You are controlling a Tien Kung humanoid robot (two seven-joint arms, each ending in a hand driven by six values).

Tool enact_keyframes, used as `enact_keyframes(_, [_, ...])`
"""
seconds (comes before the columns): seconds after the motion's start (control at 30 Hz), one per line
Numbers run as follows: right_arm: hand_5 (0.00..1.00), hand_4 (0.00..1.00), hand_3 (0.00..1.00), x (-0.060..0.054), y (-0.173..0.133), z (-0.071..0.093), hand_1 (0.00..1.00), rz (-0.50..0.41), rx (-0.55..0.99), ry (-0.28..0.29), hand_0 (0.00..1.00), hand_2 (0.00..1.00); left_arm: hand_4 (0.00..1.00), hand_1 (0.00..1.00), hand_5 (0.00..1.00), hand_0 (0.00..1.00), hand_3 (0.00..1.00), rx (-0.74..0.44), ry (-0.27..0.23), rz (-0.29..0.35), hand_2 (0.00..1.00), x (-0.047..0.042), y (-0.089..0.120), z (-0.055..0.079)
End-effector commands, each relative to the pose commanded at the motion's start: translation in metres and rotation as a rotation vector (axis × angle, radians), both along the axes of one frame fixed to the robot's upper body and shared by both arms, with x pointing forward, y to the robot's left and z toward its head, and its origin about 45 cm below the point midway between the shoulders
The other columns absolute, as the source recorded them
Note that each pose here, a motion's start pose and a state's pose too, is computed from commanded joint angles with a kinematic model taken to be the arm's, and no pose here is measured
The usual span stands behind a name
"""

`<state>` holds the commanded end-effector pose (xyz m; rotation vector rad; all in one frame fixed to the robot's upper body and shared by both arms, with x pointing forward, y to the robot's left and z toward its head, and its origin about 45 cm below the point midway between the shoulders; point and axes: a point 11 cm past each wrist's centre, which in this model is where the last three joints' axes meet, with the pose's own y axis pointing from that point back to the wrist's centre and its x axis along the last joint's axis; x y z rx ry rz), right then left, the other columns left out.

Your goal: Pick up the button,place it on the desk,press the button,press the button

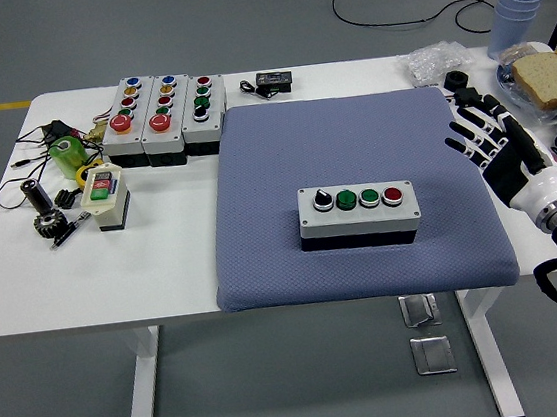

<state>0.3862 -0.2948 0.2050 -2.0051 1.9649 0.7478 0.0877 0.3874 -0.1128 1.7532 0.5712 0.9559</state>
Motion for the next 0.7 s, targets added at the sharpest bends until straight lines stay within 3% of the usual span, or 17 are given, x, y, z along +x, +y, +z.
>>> enact_keyframes(0.7, [0.424,0.682,0.661,-0.0033,-0.0027,-0.0072,0.659,-0.005,0.0,0.018,0.684,0.701,0.309,0.607,0.858,0.644,0.564,0.002,0.018,-0.012,0.603,-0.0079,-0.0007,-0.0017])
